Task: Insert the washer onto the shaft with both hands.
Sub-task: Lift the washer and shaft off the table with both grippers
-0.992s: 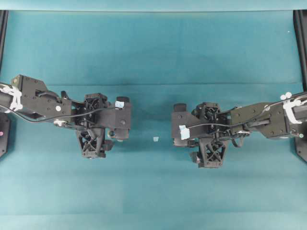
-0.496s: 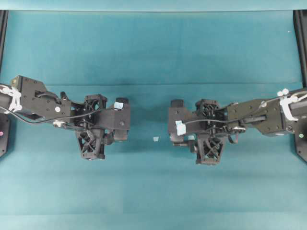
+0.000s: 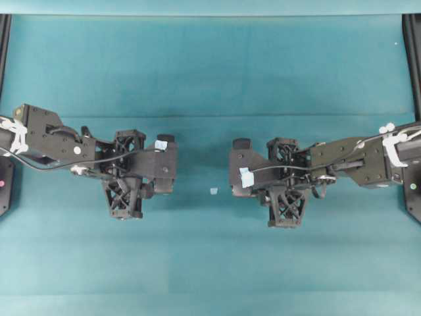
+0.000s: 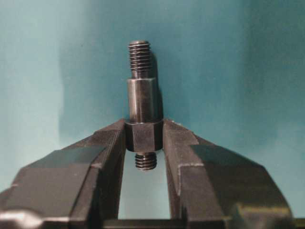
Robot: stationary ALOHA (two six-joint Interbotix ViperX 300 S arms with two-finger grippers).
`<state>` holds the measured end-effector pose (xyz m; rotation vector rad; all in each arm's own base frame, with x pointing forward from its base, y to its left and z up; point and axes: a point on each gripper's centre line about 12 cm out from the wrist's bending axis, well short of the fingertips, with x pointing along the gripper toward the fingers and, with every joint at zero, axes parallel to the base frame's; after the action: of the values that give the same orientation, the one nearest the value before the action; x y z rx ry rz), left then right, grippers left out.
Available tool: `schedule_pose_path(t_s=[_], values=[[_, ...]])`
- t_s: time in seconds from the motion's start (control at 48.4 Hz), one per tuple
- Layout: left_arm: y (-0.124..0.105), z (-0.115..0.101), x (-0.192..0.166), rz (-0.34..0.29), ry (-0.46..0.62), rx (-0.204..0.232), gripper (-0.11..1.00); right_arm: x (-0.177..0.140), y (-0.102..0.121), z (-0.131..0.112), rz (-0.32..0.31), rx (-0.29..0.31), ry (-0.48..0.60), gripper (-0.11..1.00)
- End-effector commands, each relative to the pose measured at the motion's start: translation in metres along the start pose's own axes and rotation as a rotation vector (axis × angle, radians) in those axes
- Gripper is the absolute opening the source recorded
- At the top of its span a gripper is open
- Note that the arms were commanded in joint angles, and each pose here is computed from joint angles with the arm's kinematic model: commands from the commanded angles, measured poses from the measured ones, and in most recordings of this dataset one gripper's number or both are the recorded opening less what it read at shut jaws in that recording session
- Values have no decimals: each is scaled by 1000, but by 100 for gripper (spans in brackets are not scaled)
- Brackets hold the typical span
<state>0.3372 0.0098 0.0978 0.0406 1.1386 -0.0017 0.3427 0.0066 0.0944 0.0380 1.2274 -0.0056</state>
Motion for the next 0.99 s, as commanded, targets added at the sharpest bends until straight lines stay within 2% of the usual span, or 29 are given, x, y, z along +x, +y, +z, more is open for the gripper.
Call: schedule_pose_path(t_s=[0.0,0.578,0.847,0.971], values=[[1,6,-5,2,-24,0,35,-2,3,3,2,-19,-9,0],[1,11,-13,4,-50,0,35,-9,5,9,6,-21,-36,0],[2,24,-36,8,-130,-4,35,-31,8,20,13,-15,-111,0],[-3,30,-46,3,-189,10,35,-39,13,21,21,-25,-141,0]])
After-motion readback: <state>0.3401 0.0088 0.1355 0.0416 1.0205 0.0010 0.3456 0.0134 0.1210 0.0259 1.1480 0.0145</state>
